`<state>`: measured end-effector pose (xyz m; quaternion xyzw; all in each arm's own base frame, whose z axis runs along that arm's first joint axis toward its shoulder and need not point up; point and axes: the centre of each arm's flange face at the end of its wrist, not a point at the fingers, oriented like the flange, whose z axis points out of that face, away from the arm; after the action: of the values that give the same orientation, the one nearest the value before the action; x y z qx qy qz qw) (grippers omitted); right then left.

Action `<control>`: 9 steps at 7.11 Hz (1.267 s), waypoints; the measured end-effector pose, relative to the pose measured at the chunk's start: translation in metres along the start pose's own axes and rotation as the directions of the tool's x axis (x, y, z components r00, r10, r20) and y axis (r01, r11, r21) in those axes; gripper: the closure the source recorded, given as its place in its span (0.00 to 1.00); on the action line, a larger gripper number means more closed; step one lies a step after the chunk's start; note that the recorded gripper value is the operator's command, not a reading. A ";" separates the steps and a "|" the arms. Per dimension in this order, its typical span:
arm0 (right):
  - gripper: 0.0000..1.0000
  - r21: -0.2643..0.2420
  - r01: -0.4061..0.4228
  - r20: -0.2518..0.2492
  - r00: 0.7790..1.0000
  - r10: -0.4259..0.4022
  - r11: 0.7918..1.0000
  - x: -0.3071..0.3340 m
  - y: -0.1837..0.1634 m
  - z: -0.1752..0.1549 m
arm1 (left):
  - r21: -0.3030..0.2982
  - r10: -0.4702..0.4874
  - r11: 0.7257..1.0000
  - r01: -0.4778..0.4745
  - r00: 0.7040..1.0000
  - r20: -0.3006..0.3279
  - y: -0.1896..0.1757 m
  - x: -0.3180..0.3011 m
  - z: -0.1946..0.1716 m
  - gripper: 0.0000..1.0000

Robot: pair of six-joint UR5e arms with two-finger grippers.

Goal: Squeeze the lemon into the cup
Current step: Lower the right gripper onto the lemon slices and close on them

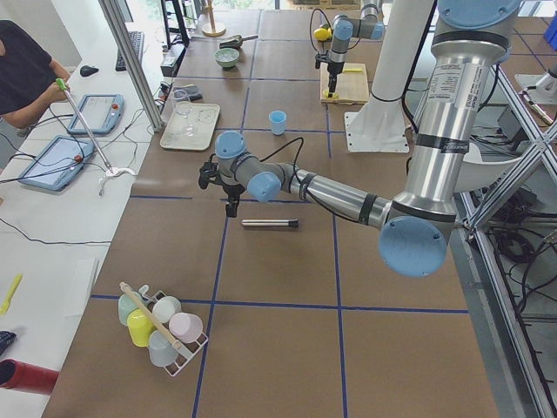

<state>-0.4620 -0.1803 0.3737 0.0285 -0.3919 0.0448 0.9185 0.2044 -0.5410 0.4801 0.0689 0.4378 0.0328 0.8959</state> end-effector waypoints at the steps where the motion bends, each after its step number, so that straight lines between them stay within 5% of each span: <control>1: 0.00 -0.001 0.000 0.000 1.000 0.000 1.000 -0.002 0.000 0.002 | 0.000 0.001 1.000 -0.001 1.000 0.000 0.000 0.000 0.000 0.00; 4: 0.46 -0.008 0.001 0.006 1.000 -0.001 1.000 -0.006 0.001 0.002 | 0.001 0.004 1.000 -0.004 1.000 -0.001 0.000 0.001 -0.001 0.00; 5: 0.53 -0.008 0.000 0.010 1.000 0.000 1.000 -0.007 0.001 0.001 | 0.001 0.004 1.000 -0.004 1.000 -0.001 0.000 0.001 -0.001 0.00; 9: 0.53 -0.001 -0.009 0.014 1.000 0.009 1.000 -0.006 -0.006 -0.004 | 0.004 0.001 1.000 -0.001 1.000 -0.003 -0.001 0.002 -0.002 0.00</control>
<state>-0.4630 -0.1866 0.3664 0.0268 -0.3986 0.0488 0.9154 0.2045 -0.5415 0.4769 0.0708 0.4390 0.0326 0.8951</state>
